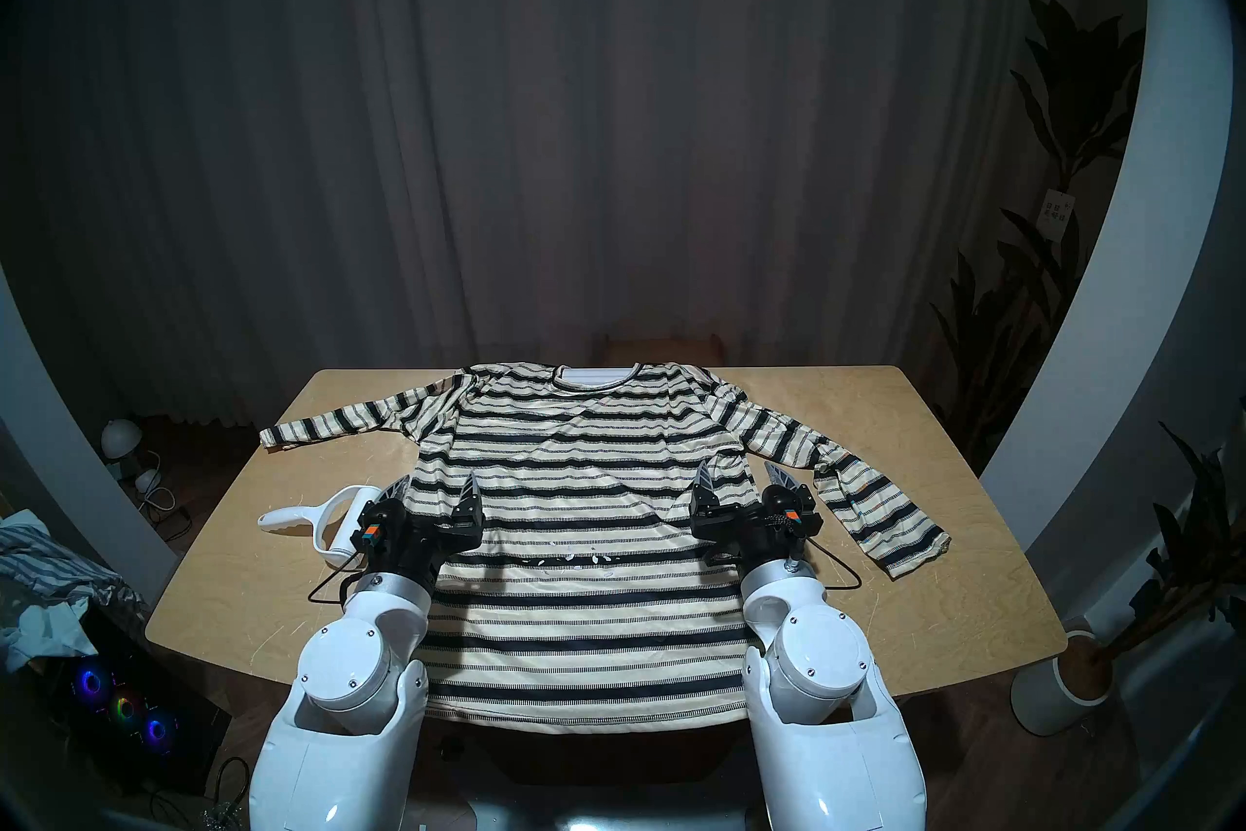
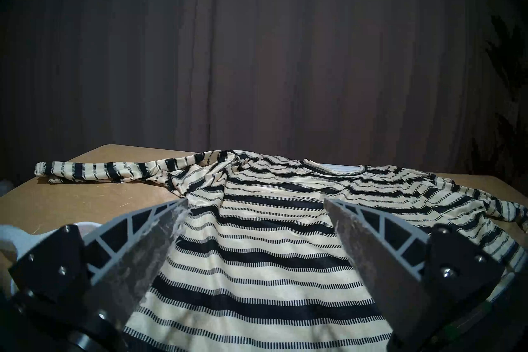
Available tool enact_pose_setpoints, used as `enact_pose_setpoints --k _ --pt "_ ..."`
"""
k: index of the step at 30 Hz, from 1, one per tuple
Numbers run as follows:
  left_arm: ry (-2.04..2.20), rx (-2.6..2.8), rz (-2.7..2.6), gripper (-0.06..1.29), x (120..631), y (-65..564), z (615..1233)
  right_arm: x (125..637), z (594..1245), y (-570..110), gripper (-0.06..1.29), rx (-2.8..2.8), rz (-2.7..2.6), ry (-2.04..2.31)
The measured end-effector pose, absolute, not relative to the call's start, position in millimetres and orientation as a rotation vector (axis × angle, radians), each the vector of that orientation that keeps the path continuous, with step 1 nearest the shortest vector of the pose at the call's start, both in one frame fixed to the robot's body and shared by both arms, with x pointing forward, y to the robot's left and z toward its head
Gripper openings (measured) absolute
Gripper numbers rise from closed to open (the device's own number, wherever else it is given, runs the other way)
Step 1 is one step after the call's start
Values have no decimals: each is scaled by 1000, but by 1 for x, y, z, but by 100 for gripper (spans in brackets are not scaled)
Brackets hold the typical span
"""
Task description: Use the fur roller to clean a top
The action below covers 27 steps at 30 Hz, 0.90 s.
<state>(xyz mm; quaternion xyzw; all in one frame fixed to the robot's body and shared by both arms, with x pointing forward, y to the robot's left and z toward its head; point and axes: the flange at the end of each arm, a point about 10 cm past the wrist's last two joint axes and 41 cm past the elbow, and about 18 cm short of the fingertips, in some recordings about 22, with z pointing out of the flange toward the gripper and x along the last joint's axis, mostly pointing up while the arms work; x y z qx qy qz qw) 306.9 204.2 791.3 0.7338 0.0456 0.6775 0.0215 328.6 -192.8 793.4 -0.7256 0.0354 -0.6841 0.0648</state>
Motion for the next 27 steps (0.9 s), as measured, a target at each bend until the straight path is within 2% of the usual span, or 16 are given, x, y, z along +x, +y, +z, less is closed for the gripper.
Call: enact_pose_setpoints --k 9,27 --pt "212 2288 2169 122 280 228 810 324 813 -201 122 -2128 -2127 78" --pt "284 2559 2104 122 240 286 827 320 785 -240 122 -2104 -2291 -282"
